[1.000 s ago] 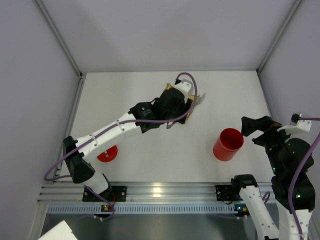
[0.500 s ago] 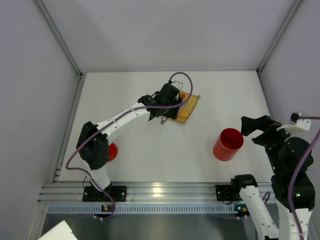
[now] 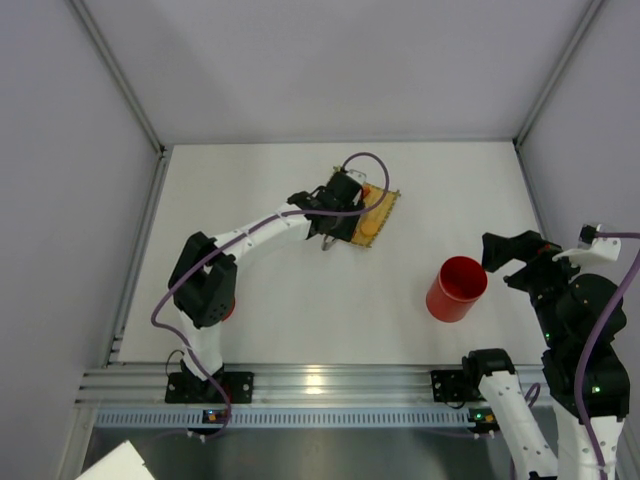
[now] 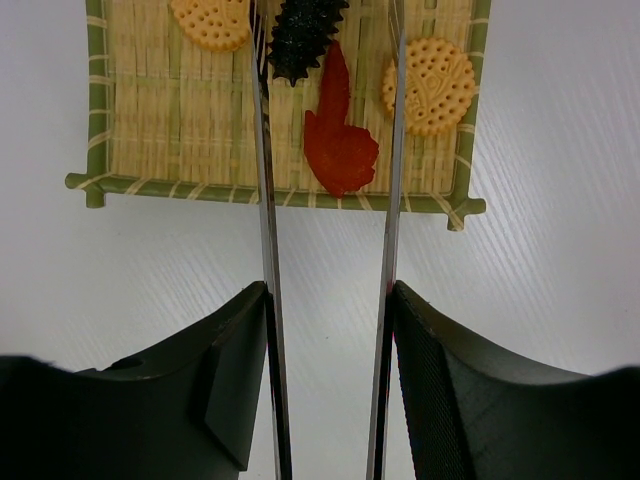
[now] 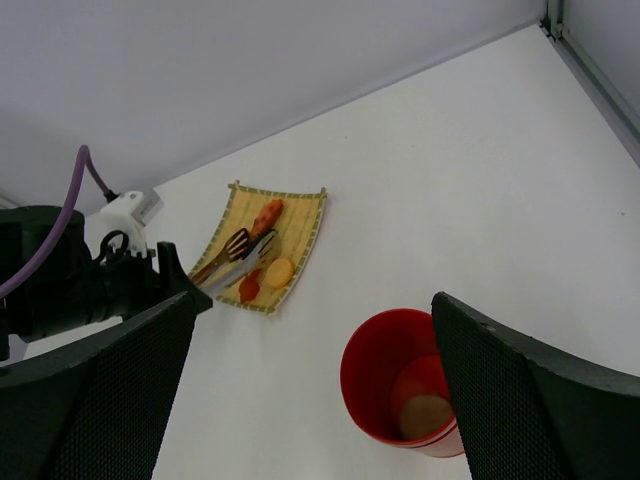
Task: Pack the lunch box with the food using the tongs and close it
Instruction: Pick up the fake food from the plate.
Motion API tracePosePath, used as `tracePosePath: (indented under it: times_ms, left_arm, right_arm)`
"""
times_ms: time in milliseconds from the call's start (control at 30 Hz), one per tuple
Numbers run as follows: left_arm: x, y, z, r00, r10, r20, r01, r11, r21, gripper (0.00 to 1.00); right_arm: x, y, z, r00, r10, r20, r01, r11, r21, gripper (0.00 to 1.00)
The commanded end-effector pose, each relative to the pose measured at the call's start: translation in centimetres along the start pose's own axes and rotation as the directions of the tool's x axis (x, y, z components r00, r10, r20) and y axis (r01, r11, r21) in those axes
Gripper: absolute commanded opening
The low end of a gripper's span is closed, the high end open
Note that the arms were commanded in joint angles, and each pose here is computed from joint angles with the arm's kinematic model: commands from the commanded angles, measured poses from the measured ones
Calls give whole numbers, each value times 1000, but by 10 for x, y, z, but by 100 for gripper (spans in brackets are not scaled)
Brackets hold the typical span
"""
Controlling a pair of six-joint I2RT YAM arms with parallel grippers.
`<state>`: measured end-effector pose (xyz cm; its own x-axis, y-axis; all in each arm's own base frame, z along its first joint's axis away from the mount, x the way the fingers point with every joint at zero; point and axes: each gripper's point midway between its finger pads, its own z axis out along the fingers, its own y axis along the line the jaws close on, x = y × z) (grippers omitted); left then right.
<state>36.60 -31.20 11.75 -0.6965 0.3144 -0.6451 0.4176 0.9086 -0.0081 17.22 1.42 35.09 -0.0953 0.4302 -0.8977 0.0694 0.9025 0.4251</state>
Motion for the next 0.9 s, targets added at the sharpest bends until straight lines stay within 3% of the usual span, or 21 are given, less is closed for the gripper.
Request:
tracePosePath:
  times_ms: [0,200,467,700,867]
  left_arm:
    - [-27,-2,-1,996,-6,84,5,1000,6,55]
    - [-24,-2,0,998,-6,60,6,1000,2,50]
    - [-26,2,-11,998,-12,62,13,1000,-7,33]
    - [-43,5,-36,993,-19,115,21,1000,-9,18]
    - [-62,1,-67,983,-28,180,23,999,28,14]
  right_arm:
    - [-3,-2,-1,1000,-13,6,13,1000,14,99]
    - [0,-3,0,1000,-11,1,11,1000,13,100]
    - [-1,-3,-2,1000,-7,4,7,1000,12,100]
    - [-3,-1,-3,1000,0,7,0,1000,7,99]
    - [-5,-1,-3,1000,2,10,-2,1000,10,99]
